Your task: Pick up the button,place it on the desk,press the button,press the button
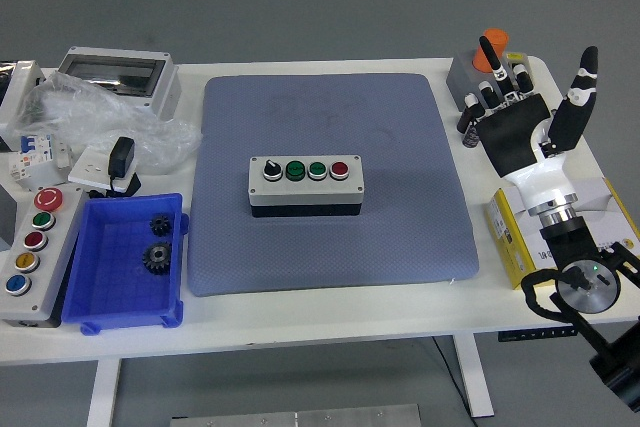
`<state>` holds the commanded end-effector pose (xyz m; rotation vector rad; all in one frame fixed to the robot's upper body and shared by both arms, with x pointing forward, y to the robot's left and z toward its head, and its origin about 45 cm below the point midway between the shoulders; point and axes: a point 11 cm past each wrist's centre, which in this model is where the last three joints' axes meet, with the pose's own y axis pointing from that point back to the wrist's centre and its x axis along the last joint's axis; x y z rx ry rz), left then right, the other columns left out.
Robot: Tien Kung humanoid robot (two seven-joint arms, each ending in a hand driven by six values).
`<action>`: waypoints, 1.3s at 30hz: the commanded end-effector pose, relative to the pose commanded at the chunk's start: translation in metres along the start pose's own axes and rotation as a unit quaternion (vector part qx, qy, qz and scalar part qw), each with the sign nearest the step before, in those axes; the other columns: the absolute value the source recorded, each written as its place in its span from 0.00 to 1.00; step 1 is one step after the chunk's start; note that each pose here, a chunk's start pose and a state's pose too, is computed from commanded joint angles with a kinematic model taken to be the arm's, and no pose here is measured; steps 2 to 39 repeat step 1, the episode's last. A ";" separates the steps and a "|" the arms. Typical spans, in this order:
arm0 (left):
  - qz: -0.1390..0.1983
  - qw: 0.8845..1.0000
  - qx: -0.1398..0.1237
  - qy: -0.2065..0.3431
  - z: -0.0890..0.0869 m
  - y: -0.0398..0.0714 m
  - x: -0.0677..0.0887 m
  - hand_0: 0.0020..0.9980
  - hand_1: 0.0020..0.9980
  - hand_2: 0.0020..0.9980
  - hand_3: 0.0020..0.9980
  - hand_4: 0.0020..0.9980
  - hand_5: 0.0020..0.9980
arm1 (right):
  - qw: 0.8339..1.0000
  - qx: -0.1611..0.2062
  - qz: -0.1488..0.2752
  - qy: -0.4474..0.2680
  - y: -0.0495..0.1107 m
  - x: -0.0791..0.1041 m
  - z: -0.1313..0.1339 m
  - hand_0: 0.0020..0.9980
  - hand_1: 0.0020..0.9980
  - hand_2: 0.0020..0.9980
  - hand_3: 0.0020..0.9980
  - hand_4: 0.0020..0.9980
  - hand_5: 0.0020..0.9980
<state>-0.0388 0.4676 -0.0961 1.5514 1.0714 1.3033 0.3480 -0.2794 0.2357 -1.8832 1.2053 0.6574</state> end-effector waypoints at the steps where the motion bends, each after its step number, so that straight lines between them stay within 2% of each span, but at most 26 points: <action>1: 0.000 1.000 0.000 0.000 0.000 0.000 0.000 0.65 0.69 0.61 0.63 0.77 0.36 | 1.000 0.003 -0.002 -0.010 0.000 -0.001 0.001 0.15 0.29 0.84 0.21 0.99 0.85; 39: 0.000 1.000 0.000 0.000 0.000 0.000 0.000 0.65 0.69 0.61 0.63 0.77 0.36 | 1.000 0.003 -0.002 -0.010 0.000 -0.001 0.001 0.15 0.29 0.84 0.21 0.99 0.85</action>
